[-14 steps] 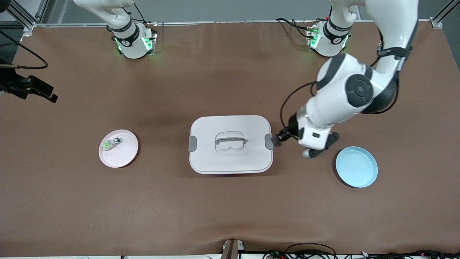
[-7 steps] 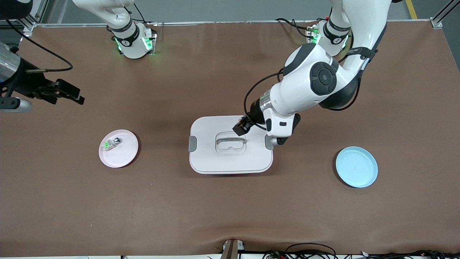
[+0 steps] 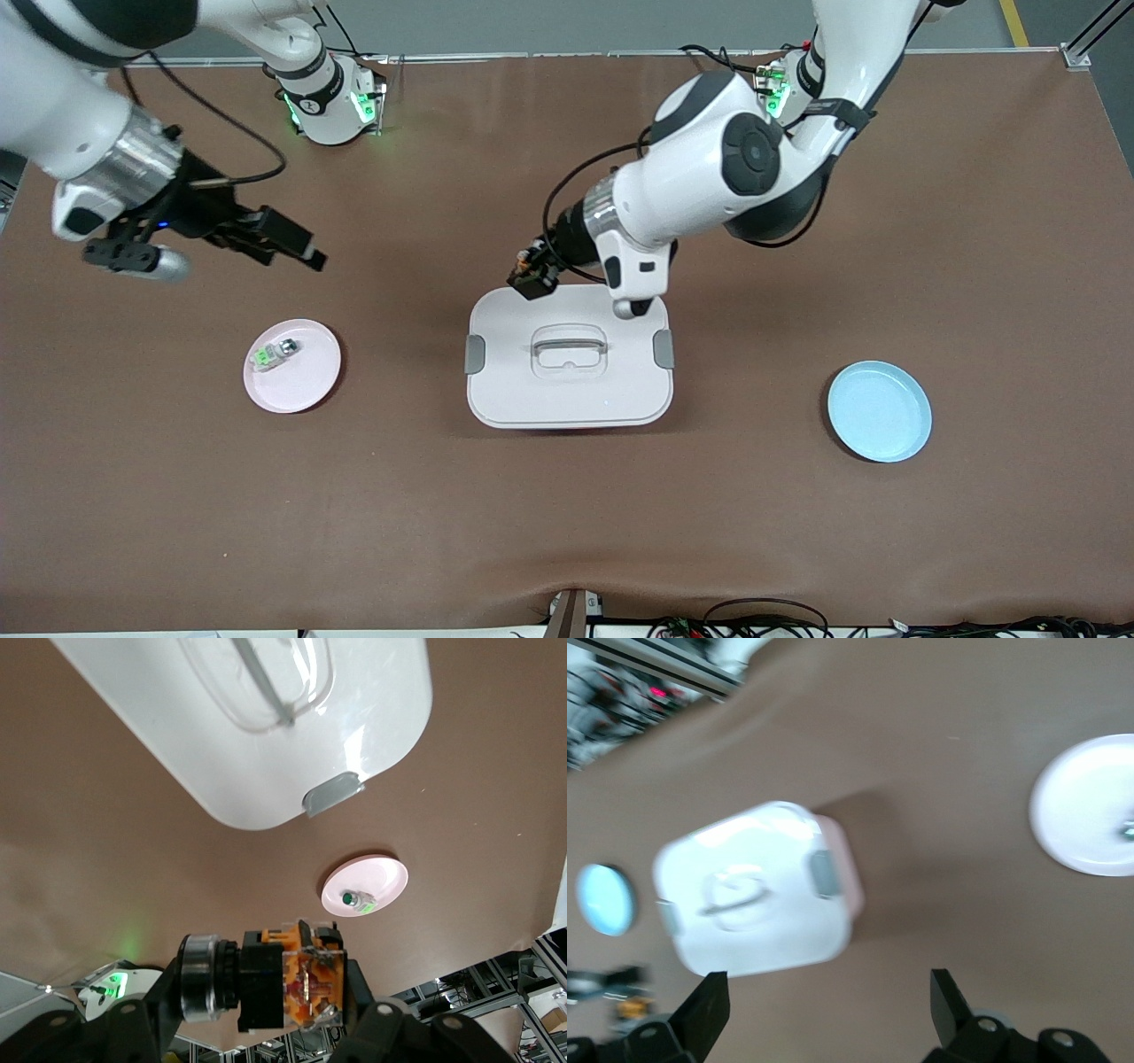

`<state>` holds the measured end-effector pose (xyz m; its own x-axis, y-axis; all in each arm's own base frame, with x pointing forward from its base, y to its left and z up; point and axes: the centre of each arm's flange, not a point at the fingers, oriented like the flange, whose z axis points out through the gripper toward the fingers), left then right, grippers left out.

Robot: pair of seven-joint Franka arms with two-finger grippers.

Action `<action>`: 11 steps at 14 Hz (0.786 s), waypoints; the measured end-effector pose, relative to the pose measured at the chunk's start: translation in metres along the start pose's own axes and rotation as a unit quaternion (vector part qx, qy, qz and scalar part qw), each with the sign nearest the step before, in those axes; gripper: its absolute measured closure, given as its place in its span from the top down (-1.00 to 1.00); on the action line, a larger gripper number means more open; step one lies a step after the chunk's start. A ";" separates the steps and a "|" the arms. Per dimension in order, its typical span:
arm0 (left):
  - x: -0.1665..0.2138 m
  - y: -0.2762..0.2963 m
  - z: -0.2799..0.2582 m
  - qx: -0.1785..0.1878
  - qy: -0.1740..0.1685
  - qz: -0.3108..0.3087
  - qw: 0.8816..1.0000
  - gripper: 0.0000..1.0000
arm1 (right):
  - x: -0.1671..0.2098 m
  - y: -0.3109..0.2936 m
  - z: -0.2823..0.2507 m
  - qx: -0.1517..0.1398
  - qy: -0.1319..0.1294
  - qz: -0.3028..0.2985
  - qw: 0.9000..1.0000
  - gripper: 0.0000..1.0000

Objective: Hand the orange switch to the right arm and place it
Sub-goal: 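Bring the switch above the box toward the right gripper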

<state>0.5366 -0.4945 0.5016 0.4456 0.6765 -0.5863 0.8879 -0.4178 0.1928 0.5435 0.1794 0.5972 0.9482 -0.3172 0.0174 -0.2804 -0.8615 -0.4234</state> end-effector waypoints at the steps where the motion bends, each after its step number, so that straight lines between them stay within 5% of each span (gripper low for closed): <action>1: -0.007 -0.003 0.008 0.004 -0.002 -0.007 1.000 0.45 | -0.014 -0.018 0.006 0.017 0.016 0.005 1.000 1.00; 7: -0.027 -0.008 0.021 0.006 -0.007 -0.047 0.999 0.45 | -0.079 -0.065 0.064 0.103 0.105 0.017 0.989 1.00; 11: -0.027 -0.008 0.021 0.005 -0.007 -0.049 0.999 0.45 | -0.108 -0.054 0.085 0.119 0.111 0.049 0.985 1.00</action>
<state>0.5152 -0.5221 0.4999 0.3547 0.7060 -0.6130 0.9260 -0.3558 0.1259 0.4687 0.2938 0.5416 0.8549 -0.4958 0.1527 -0.3010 -0.7138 -0.6323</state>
